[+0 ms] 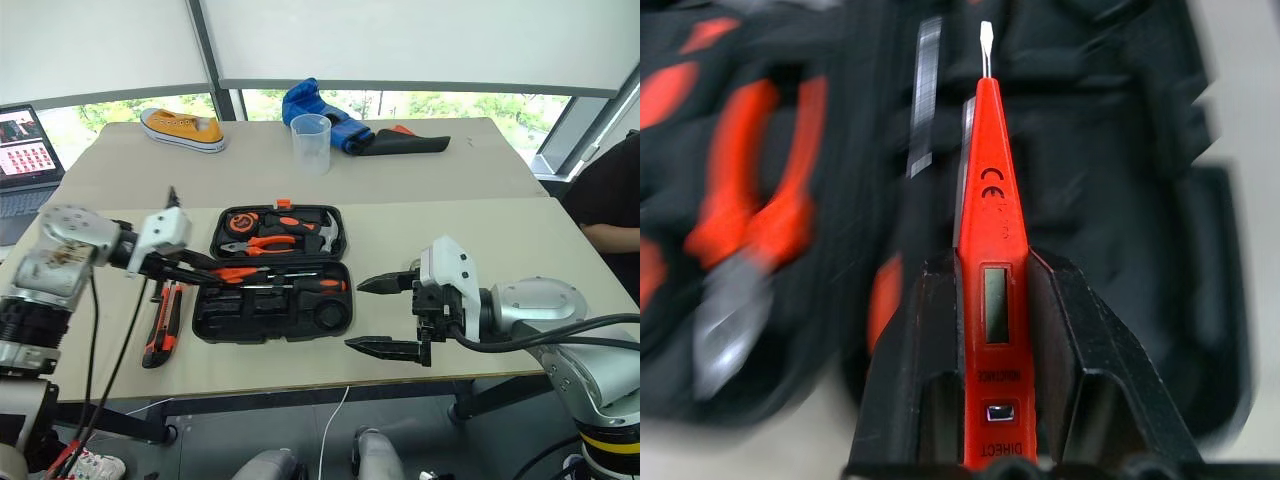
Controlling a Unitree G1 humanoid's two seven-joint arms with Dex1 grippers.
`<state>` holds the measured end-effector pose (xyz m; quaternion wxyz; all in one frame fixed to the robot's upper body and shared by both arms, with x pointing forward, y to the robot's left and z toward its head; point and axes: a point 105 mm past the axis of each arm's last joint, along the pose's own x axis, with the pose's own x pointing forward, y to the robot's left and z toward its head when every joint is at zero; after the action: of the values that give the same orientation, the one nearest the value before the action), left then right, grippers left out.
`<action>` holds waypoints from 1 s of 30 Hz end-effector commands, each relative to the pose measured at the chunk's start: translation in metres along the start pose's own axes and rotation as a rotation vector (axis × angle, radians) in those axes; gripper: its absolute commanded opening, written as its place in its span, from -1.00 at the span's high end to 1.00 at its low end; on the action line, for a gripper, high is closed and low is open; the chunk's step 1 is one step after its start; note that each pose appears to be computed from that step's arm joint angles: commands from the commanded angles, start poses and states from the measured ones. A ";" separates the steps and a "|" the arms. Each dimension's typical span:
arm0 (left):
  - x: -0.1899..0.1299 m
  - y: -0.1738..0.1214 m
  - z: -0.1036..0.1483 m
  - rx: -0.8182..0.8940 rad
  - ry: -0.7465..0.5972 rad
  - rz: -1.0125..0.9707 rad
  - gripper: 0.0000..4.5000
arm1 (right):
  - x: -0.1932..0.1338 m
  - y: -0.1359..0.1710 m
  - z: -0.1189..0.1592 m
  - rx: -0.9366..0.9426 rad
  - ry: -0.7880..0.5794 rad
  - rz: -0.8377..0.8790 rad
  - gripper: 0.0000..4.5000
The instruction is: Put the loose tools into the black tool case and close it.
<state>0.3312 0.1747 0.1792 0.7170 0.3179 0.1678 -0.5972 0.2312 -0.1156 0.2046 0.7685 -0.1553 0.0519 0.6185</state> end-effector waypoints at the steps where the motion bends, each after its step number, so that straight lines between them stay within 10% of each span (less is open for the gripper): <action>1: 0.006 -0.003 0.004 0.043 0.022 -0.008 0.80 | 0.000 0.000 0.007 -0.049 -0.016 -0.032 -1.00; 30: 0.034 0.003 -0.022 0.043 0.118 -0.060 0.80 | 0.003 -0.007 0.006 -0.064 -0.041 -0.108 -1.00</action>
<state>0.3448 0.1652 0.1385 0.6903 0.3492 0.2105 -0.5977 0.2418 -0.1145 0.2027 0.7988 -0.1574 0.0330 0.5797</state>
